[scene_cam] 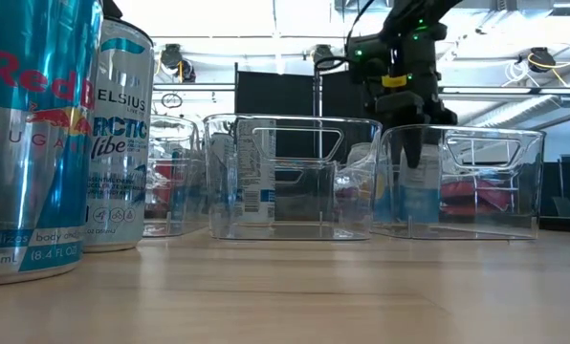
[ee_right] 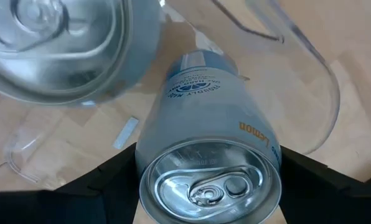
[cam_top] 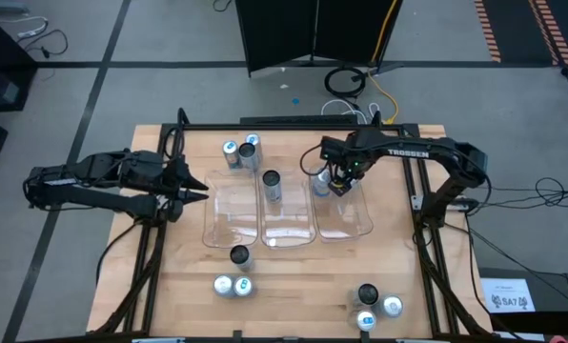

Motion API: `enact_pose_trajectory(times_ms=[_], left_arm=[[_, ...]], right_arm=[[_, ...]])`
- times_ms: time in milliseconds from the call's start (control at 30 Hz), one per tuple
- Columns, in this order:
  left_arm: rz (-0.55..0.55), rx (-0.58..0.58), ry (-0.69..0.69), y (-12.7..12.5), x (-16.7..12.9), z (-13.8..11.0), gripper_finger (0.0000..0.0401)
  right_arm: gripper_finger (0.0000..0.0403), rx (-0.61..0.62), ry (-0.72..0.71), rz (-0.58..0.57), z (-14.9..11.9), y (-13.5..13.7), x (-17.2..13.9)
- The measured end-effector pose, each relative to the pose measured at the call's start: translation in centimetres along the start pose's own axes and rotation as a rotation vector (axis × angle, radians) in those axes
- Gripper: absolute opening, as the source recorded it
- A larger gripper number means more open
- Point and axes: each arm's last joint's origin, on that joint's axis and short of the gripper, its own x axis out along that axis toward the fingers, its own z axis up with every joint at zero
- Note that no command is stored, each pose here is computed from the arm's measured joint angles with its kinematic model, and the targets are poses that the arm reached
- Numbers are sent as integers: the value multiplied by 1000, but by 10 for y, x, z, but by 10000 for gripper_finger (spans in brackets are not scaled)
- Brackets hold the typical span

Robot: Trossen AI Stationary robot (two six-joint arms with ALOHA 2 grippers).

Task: Sort soda cans
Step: Put the bottom center blue-white soda can into the right transparent bin, then put the top left blue soda can into the left transparent bin

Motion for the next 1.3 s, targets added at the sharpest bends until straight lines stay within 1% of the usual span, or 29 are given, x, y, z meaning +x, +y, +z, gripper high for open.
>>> enact_pose_trajectory(times_ms=[133,300,433,533,767,867,1033,1200,1300], left_arm=[[0,0,0,0,0,0,128],[0,0,0,0,0,0,128],[-1,1,0,0,0,0,128],[0,1,0,0,0,0,128],[0,1,0,0,0,0,128],[0,1,-1,0,0,0,128],[0,1,0,0,0,0,128],[-2,0,-9,0,1,1,128],[-5,2,-30,-1,2,4,128]], right_arm=[[291,0,16,-10,3,2,6],[326,28,-21,-3,3,1,2],[351,54,-49,-20,1,-1,0],[357,77,-73,-27,1,-2,-4],[359,134,-58,-11,-3,-3,-7],[359,174,-34,15,-11,-7,-21],[359,266,-75,43,-28,-13,-57],[359,389,-172,125,-55,-16,-88],[358,461,-256,146,-74,-13,-103]])
